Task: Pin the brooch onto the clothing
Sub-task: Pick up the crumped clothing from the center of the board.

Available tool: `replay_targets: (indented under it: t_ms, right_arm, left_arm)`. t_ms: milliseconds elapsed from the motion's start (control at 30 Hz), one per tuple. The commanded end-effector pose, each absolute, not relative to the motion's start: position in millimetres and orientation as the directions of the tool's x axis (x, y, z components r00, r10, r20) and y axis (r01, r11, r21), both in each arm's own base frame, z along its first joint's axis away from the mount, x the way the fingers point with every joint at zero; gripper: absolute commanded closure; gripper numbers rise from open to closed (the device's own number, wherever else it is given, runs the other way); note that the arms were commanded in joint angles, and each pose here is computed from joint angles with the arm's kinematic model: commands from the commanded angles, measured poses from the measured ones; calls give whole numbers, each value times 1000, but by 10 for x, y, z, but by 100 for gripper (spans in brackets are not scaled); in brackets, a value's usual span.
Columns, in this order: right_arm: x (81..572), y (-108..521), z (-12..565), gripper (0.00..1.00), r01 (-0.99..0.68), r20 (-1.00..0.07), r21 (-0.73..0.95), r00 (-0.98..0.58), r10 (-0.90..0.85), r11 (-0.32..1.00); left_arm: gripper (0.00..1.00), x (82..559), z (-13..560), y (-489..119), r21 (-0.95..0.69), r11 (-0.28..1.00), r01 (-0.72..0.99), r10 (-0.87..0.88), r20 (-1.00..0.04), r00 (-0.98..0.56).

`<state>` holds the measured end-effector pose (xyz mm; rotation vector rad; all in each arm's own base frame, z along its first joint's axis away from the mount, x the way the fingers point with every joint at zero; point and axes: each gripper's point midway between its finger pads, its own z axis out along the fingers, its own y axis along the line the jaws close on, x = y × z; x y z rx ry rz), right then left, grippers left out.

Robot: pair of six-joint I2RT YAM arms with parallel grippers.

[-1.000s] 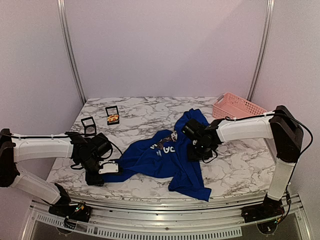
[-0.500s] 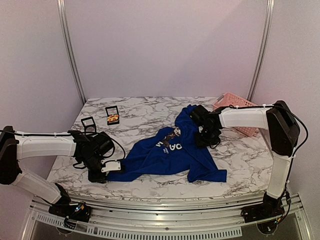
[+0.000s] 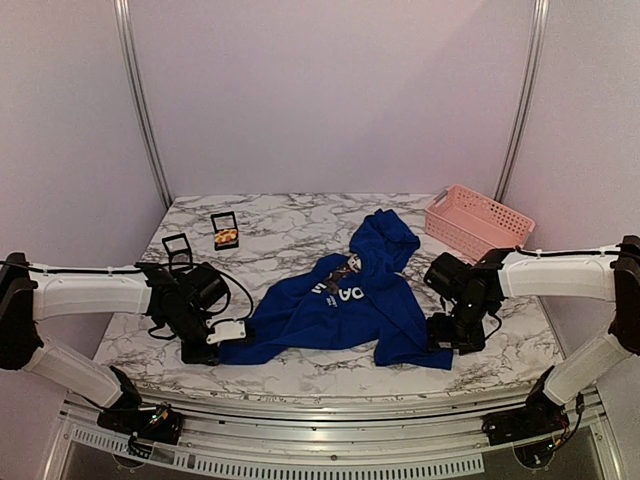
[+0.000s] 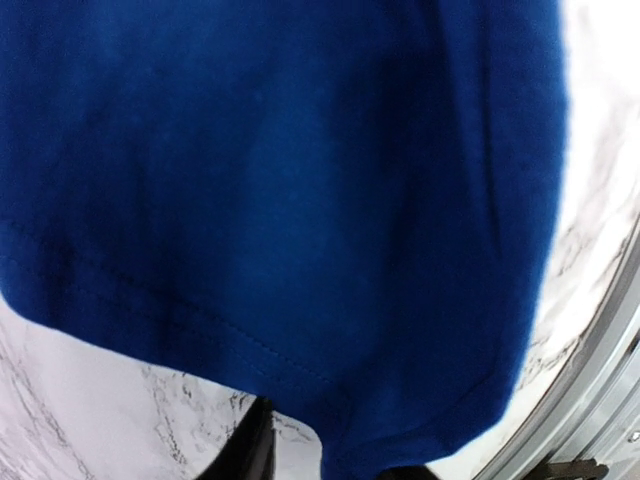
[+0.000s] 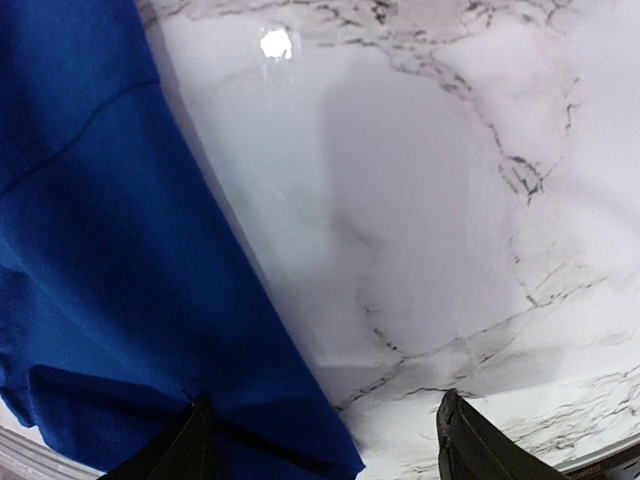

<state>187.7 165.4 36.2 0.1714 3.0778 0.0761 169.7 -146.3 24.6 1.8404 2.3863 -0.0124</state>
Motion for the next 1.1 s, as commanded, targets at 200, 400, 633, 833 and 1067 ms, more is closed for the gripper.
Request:
replay_targets:
  t_ms: [200,400,633,833,1067]
  right_arm:
    - [1599,2127,281,35,196,71,308,-981,183,931]
    - [1514,2190,192,83,221,91,320,-975,203,921]
    - [2087,2166,1259,100,146,-177,302,-962,206,942]
    - [2608,2039,3279,100,-6,-587,372,-776,230,928]
    - [2627,1955,4940,100,-266,-831,423,-494,254,866]
  left_arm:
    - [100,1688,283,-1489,58,323,945,940,-137,-313]
    - [100,1741,384,-1477,76,309,948,946,-128,-298]
    - [100,2315,1165,-1271,219,430,876,900,-181,-397]
    - [100,2573,2646,-1307,340,432,835,875,-382,-297]
    - [100,2686,4335,-1354,546,503,670,788,-608,-96]
